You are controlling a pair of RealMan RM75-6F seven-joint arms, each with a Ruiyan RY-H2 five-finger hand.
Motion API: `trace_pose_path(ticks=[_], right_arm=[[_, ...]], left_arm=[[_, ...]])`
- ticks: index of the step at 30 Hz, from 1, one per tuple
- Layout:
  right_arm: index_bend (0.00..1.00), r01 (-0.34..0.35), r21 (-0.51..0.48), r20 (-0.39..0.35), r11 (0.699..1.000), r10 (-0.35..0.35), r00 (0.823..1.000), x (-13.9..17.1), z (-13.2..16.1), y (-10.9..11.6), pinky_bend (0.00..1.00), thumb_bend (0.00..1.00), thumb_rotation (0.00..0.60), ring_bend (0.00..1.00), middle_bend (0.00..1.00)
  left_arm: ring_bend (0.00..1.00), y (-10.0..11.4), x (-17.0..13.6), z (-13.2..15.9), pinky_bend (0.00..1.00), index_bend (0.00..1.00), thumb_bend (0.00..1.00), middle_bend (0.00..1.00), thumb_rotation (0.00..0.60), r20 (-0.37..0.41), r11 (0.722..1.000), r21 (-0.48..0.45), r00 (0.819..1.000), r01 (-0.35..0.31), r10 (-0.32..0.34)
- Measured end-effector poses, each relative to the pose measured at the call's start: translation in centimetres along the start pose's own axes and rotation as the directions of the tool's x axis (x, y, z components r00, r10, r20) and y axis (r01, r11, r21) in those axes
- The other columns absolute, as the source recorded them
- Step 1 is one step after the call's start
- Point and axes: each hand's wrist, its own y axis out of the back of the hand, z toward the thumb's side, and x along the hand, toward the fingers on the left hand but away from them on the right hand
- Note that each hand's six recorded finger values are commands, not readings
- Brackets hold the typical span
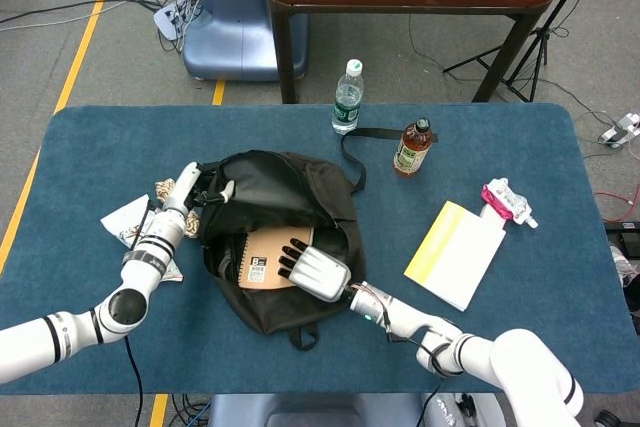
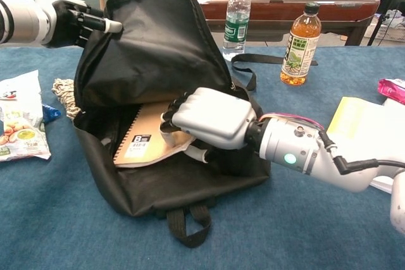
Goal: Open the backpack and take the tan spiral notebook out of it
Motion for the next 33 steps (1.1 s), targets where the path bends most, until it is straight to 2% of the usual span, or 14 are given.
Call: trace_pose_path(ticks=[2, 4, 8, 14, 20, 26, 33], right_arm=[[0.71, 0.016, -0.005, -0.003, 1.000, -0.016, 1.000, -0.2, 0.0, 0.1, 0.37, 0.61, 0.600, 0.36, 0.47], [0.77, 0.034, -0.009, -0.006, 0.999, -0.034, 0.999, -0.3, 0.0, 0.4, 0.40, 0.63, 0.600, 0.39, 0.51], [0.83, 0.069, -0.031, -0.009, 0.997, -0.070, 0.998, 0.0, 0.0, 1.0, 0.44, 0.65, 0.600, 0.45, 0.56], [0.86, 0.150, -0.066, -0.007, 0.986, -0.151, 0.988, 0.9, -0.4, 3.1, 0.46, 0.65, 0.600, 0.47, 0.57], [0.86, 0.241, -0.111, 0.000, 0.964, -0.242, 0.970, 2.3, -0.7, 6.1, 0.46, 0.65, 0.600, 0.47, 0.57], [0.87, 0.358, -0.175, 0.021, 0.917, -0.360, 0.933, 4.3, -0.8, 10.5, 0.46, 0.65, 0.600, 0.47, 0.58], [0.87, 0.490, -0.231, 0.079, 0.841, -0.486, 0.871, 7.8, -1.5, 16.3, 0.46, 0.65, 0.600, 0.47, 0.58]], left_arm=[[0.67, 0.3, 0.1, 0.0, 0.48, 0.60, 0.61, 0.73, 0.600, -0.002, 1.000, 0.001, 1.000, -0.007, 0.007], [0.66, 0.5, 0.1, 0.0, 0.48, 0.60, 0.61, 0.73, 0.600, -0.003, 1.000, 0.001, 1.000, -0.013, 0.013], [0.67, 0.8, 0.1, 0.0, 0.48, 0.60, 0.61, 0.73, 0.600, -0.005, 1.000, -0.004, 1.000, -0.022, 0.022], [0.66, 0.8, 0.0, -0.3, 0.48, 0.60, 0.61, 0.73, 0.600, -0.017, 1.000, -0.003, 1.000, -0.014, 0.014], [0.66, 0.8, -0.2, -0.6, 0.48, 0.59, 0.61, 0.72, 0.600, -0.026, 1.000, 0.004, 1.000, -0.002, 0.002], [0.66, 0.7, -0.5, -0.8, 0.48, 0.59, 0.61, 0.72, 0.600, -0.028, 1.000, 0.010, 1.000, 0.007, -0.006], [0.66, 0.5, -1.2, -1.0, 0.48, 0.58, 0.61, 0.71, 0.600, -0.023, 0.999, 0.029, 0.999, 0.024, -0.024]])
